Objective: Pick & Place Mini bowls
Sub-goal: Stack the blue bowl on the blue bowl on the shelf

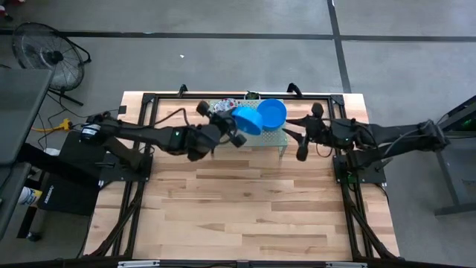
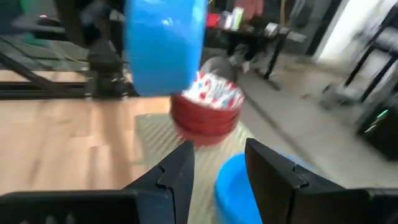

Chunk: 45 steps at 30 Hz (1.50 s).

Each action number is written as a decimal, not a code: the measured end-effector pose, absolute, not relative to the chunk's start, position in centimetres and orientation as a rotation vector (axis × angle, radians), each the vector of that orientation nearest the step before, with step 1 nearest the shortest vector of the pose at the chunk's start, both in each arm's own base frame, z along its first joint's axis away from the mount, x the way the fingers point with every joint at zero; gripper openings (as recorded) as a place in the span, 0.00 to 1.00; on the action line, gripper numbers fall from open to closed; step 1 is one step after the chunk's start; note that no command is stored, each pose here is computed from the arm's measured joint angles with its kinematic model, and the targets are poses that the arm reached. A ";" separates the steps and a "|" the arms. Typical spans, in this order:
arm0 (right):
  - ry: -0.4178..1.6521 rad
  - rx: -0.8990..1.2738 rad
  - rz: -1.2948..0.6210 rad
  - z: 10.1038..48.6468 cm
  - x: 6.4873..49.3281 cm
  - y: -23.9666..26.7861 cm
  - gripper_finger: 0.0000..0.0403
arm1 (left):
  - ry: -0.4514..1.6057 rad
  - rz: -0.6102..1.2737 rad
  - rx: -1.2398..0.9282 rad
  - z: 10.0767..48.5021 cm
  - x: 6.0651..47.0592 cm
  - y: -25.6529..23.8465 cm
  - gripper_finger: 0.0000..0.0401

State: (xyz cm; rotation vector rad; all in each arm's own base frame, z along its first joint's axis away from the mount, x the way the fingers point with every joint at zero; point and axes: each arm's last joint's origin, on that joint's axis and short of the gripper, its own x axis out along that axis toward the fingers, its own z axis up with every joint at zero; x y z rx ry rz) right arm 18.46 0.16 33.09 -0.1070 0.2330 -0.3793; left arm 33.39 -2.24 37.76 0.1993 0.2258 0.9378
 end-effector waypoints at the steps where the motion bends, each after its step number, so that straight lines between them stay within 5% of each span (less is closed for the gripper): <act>1: 0.227 -0.142 -0.392 33.4 18.8 0.4 0.32 | 0.229 0.948 0.204 37.9 33.4 -1.8 0.00; 8: 0.177 -0.352 -0.447 33.6 21.9 1.5 0.32 | 0.199 0.952 0.221 38.7 33.8 0.7 0.00; 45: 0.009 -0.353 -0.759 32.0 28.0 0.4 0.32 | 0.225 0.850 0.309 38.9 34.0 3.4 0.00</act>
